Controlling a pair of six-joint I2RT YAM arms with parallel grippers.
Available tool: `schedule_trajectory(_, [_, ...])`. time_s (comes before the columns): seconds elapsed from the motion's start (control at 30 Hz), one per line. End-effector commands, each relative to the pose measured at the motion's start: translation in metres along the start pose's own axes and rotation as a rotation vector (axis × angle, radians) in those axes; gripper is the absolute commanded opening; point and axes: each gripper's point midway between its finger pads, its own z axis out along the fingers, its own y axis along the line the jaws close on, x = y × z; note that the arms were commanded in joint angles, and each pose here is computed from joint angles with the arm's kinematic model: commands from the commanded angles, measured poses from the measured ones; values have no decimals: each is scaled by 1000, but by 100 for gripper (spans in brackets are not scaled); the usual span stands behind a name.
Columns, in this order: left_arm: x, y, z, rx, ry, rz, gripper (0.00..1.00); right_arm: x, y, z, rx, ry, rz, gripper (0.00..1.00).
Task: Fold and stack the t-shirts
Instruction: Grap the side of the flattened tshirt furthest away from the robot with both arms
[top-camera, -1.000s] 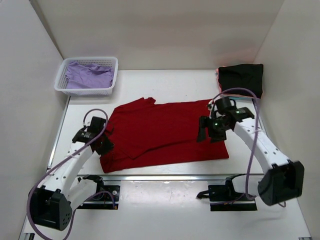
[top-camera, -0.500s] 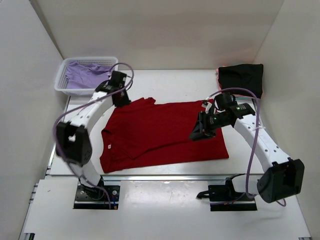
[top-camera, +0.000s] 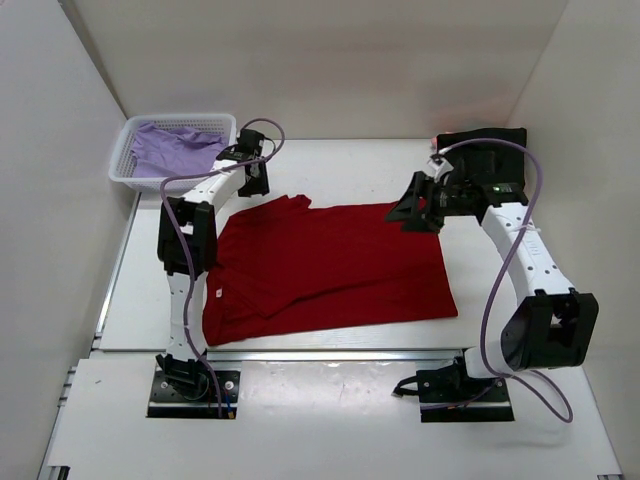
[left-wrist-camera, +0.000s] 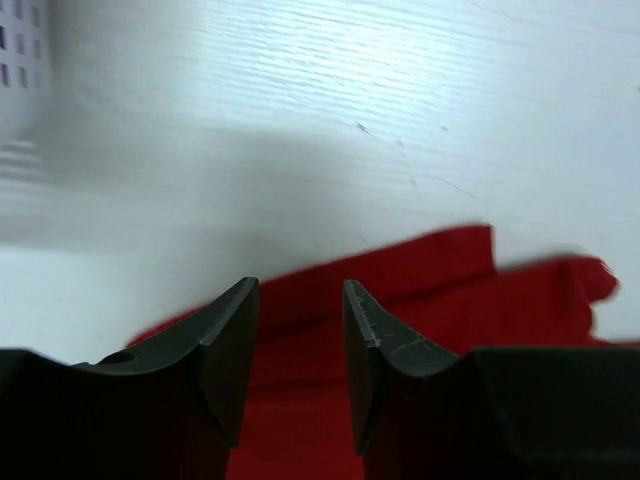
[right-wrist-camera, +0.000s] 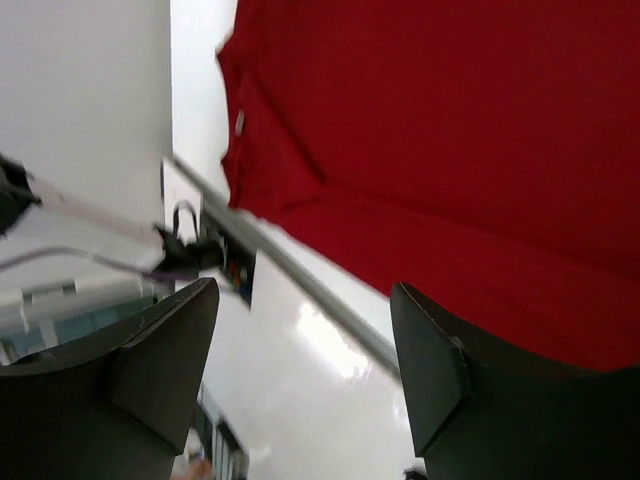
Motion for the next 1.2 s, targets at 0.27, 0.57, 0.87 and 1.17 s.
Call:
schedule_trajectory(0.27, [-4, 3, 11, 13, -7, 1, 52, -53, -16, -18, -10, -182, 20, 64])
schedule_trajectory(0.57, [27, 4, 26, -41, 62, 26, 57, -63, -26, -22, 70, -183, 19, 62])
schedule_trajectory(0.87, [43, 10, 35, -58, 129, -2, 54, -66, -36, -27, 99, -195, 40, 62])
schedule_trajectory(1.17, [45, 12, 37, -45, 152, -2, 7, -72, -53, -23, 157, -199, 75, 57])
